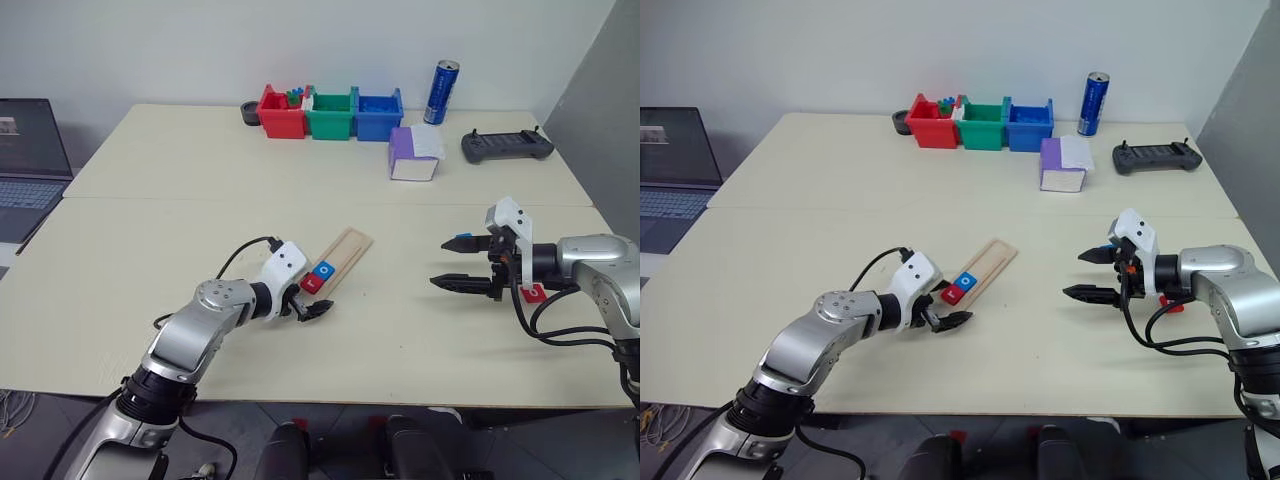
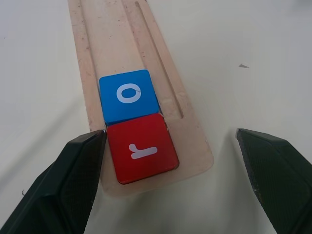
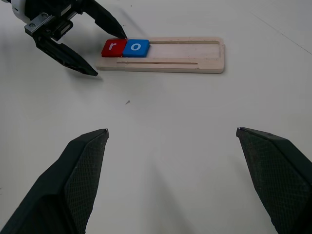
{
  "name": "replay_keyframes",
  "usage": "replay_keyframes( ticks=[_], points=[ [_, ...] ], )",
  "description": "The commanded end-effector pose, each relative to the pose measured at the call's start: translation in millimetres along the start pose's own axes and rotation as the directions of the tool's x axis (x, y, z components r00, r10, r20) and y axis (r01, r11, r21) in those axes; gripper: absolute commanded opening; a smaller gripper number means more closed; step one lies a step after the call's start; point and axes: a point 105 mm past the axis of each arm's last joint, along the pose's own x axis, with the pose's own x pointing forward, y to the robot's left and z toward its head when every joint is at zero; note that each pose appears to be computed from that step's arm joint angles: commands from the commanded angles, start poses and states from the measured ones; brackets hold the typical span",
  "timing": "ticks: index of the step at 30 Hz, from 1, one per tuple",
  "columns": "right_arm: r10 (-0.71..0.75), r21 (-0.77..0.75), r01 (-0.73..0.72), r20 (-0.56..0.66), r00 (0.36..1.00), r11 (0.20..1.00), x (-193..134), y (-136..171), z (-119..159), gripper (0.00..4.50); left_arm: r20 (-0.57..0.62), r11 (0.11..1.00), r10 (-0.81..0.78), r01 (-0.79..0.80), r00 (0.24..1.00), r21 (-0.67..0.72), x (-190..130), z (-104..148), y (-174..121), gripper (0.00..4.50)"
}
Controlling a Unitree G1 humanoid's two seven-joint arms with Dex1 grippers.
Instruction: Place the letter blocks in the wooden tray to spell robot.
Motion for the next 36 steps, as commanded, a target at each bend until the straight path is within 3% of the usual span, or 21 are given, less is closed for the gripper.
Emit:
replay_keyframes(
  ticks=[1,7,11,17,27,36],
  points=[
    [-0.024,-0.056,0.025,0.026,0.999,0.998,-5.0,-3.9,13.6,4.47,-0.066,0.999,0.013,-0.016,0.998,-0.038,-0.1,-15.2,-1.9,4.50],
    [-0.029,-0.054,0.030,0.022,0.999,0.998,-5.7,-4.4,12.1,4.47,-0.024,0.998,0.061,-0.062,0.998,-0.030,-3.6,-8.8,5.0,4.50],
    [-0.032,-0.054,0.032,0.010,0.999,0.998,-6.0,-5.3,10.1,4.47,0.076,0.997,0.081,-0.081,0.994,0.001,-5.4,7.9,7.8,4.50],
    [-0.033,-0.057,0.033,-0.001,0.999,0.998,-6.2,-7.9,10.1,4.47,0.095,0.992,0.126,-0.124,0.987,-0.026,-4.3,9.2,12.6,4.50],
    [-0.029,-0.063,0.028,-0.002,1.000,0.998,-4.6,-8.7,12.4,4.47,0.029,0.991,0.107,-0.104,0.994,-0.087,5.5,-4.3,2.0,4.50],
    [-0.037,-0.061,0.036,-0.006,0.999,0.997,-5.0,-8.5,11.3,4.47,-0.017,0.996,0.077,-0.078,0.997,-0.041,9.1,-12.6,-2.2,4.50]
  ],
)
